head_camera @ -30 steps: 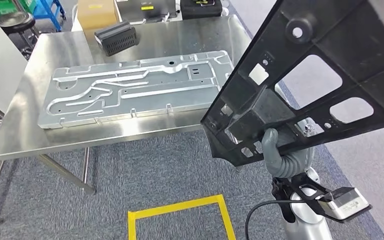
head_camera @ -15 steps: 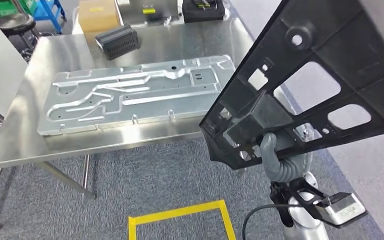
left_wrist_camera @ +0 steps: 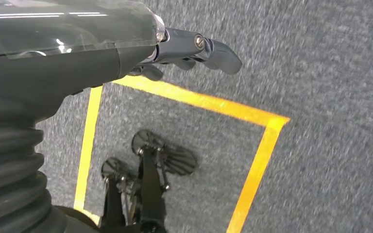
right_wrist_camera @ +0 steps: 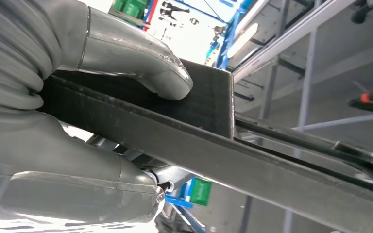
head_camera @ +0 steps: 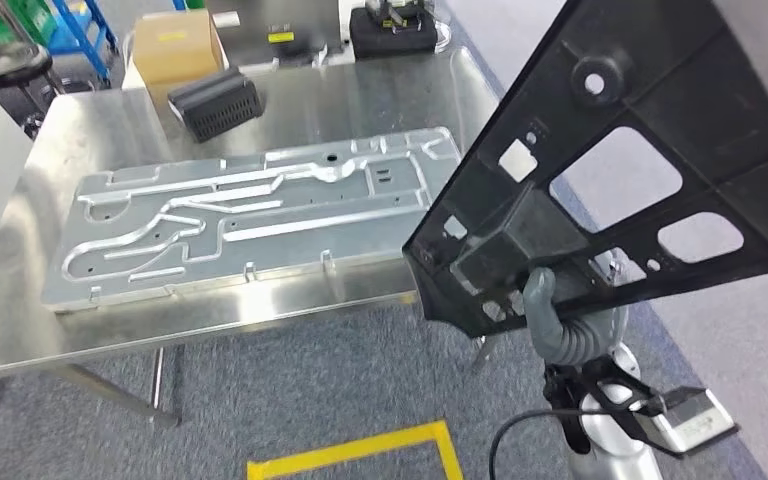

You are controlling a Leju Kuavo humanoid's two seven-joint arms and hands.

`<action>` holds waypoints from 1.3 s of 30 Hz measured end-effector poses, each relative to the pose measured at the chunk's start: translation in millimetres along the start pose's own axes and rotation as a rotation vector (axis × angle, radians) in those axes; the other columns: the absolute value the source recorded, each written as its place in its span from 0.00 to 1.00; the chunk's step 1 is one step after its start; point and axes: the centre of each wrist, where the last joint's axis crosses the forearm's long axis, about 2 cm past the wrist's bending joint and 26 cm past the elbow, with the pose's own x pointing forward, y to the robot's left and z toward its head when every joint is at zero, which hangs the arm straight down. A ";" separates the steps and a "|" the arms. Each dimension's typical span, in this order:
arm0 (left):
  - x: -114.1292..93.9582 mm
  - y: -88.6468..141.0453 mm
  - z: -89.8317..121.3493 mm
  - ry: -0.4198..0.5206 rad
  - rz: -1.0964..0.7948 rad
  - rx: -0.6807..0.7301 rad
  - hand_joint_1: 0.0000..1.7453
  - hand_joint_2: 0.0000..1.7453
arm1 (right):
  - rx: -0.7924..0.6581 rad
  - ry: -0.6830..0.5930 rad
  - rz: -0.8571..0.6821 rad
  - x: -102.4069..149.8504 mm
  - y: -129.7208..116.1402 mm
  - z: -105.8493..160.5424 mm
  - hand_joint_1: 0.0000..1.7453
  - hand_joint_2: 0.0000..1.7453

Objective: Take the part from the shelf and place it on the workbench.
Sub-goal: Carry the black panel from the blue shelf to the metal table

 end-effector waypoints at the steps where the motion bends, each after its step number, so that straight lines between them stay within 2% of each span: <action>1: 0.1 -0.3 -0.1 -0.001 0.000 -0.001 0.00 1.00 | 0.000 0.001 0.000 0.1 0.0 0.2 1.00 1.00; 14: 0.5 -1.7 -0.2 -0.006 0.005 -0.003 0.00 1.00 | -0.001 0.003 0.004 0.8 -0.7 0.5 1.00 1.00; 18: 2.1 -2.4 -0.9 -0.015 0.007 -0.004 0.00 1.00 | 0.013 0.040 0.056 -4.9 -4.4 -5.9 1.00 1.00; 21: 3.5 -3.8 -1.5 -0.023 0.009 -0.013 0.00 1.00 | 0.032 0.078 0.242 -21.0 -14.1 -28.9 1.00 1.00; 24: 4.2 -4.6 -1.8 -0.028 0.008 -0.025 0.00 1.00 | 0.060 0.096 0.556 -44.9 -28.1 -67.2 1.00 1.00; 26: 4.2 -4.5 -1.7 -0.030 0.006 -0.027 0.00 1.00 | 0.077 0.078 0.694 -57.4 -35.0 -93.9 1.00 1.00; 30: 4.3 -4.1 -1.8 -0.032 0.006 -0.028 0.00 1.00 | 0.085 0.055 0.758 -69.0 -40.3 -124.8 1.00 1.00; 39: 4.2 -4.7 -1.7 -0.033 0.007 -0.030 0.00 1.00 | 0.115 0.061 0.792 -76.4 -45.5 -132.7 1.00 1.00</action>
